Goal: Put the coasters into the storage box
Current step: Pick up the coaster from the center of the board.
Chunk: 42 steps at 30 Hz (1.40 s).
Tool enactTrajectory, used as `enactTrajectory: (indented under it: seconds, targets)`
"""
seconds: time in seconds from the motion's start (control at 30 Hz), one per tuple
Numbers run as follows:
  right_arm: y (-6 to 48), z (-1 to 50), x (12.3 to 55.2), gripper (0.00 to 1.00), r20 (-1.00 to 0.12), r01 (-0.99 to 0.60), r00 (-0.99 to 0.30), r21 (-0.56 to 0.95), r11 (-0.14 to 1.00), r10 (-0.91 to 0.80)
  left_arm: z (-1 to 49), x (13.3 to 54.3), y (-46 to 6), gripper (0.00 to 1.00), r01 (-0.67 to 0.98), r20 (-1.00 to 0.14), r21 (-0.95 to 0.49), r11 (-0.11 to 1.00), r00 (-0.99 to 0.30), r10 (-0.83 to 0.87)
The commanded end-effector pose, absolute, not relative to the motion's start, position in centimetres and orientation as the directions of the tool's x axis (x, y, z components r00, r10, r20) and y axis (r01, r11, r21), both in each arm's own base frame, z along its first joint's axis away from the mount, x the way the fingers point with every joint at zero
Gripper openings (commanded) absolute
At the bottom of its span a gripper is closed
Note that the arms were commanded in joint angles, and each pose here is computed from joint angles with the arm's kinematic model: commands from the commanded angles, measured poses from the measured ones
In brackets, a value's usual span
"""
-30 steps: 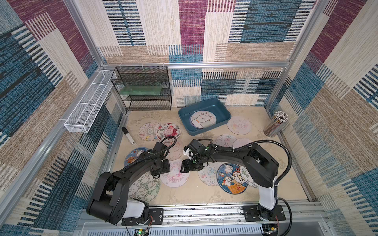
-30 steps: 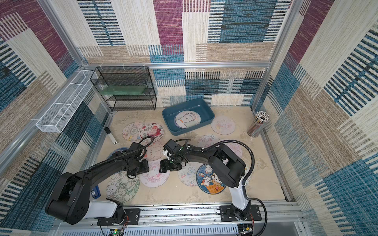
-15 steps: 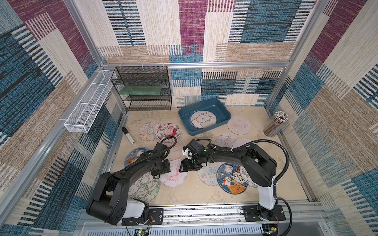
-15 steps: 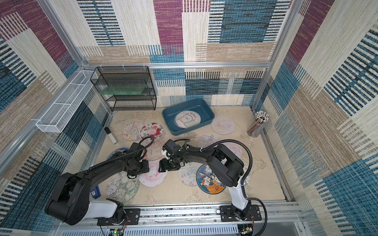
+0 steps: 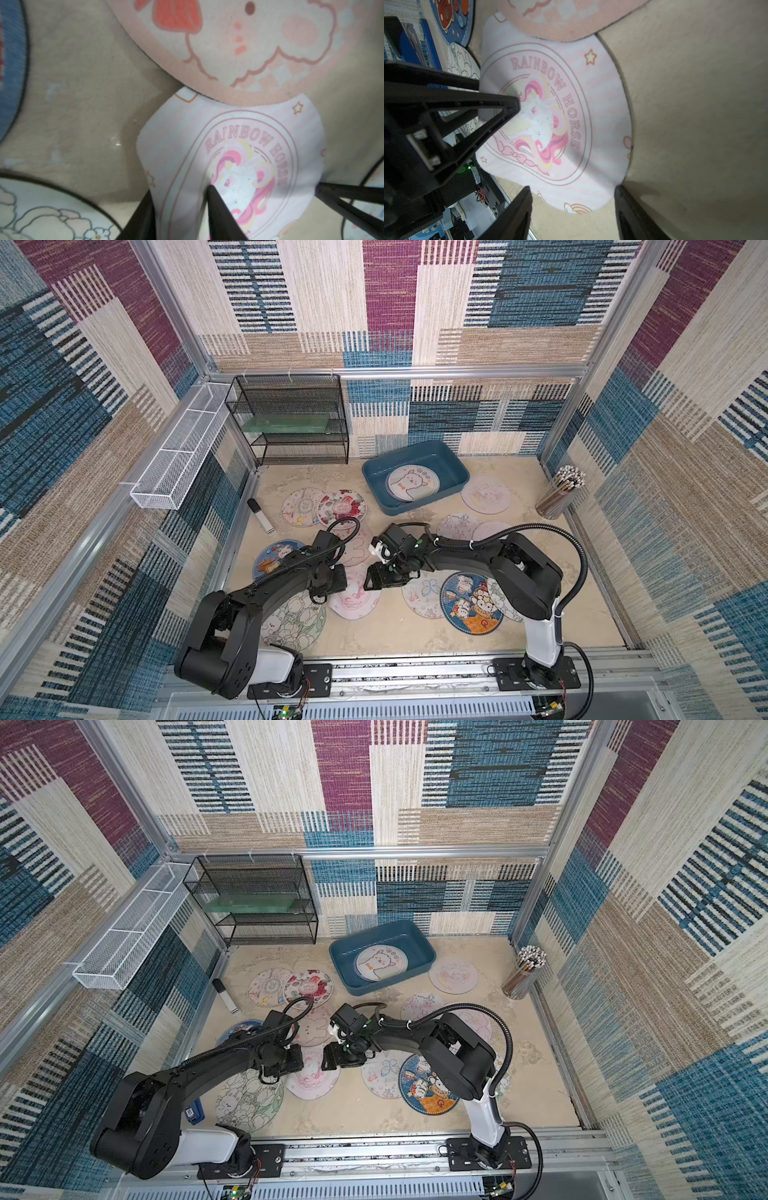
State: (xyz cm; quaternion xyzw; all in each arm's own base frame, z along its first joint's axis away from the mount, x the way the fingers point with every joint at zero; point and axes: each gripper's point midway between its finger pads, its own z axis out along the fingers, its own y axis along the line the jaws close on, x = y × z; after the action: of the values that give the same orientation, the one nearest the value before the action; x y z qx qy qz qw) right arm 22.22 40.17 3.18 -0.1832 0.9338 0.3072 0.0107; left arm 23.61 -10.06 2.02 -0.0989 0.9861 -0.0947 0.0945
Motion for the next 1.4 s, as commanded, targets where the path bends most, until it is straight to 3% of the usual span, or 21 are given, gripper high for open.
enactTrajectory:
  seconds: [0.0, 0.3, 0.6, 0.77, 0.93, 1.37]
  targets:
    - [37.7, 0.5, 21.6, 0.67, -0.060, -0.307, -0.946, 0.473, 0.826, -0.318, 1.8, 22.0, -10.8, 0.35, -0.194, -0.081, -0.238, 0.952, -0.973, -0.218]
    - [37.7, 0.4, 21.7, 0.67, -0.062, -0.303, -0.948, 0.475, 0.826, -0.312, 2.5, 21.4, -10.2, 0.27, -0.200, -0.085, -0.208, 0.957, -0.971, -0.222]
    - [37.8, 0.1, 21.9, 0.67, -0.054, -0.296, -0.949, 0.483, 0.824, -0.310, 2.5, 21.0, -9.7, 0.34, -0.207, -0.077, -0.185, 0.961, -0.972, -0.224]
    - [37.7, 0.5, 22.0, 0.67, -0.061, -0.297, -0.950, 0.488, 0.821, -0.307, 3.0, 21.3, -10.0, 0.19, -0.206, -0.087, -0.197, 0.958, -0.970, -0.226]
    - [37.1, 1.4, 22.4, 0.67, -0.081, -0.292, -0.954, 0.490, 0.821, -0.290, 5.3, 22.0, -10.5, 0.10, -0.178, -0.128, -0.210, 0.961, -0.970, -0.207]
    - [33.6, 7.4, 24.2, 0.69, -0.198, -0.265, -0.963, 0.542, 0.798, -0.185, 14.1, 25.6, -15.9, 0.04, -0.010, -0.283, -0.292, 0.956, -0.954, -0.097]
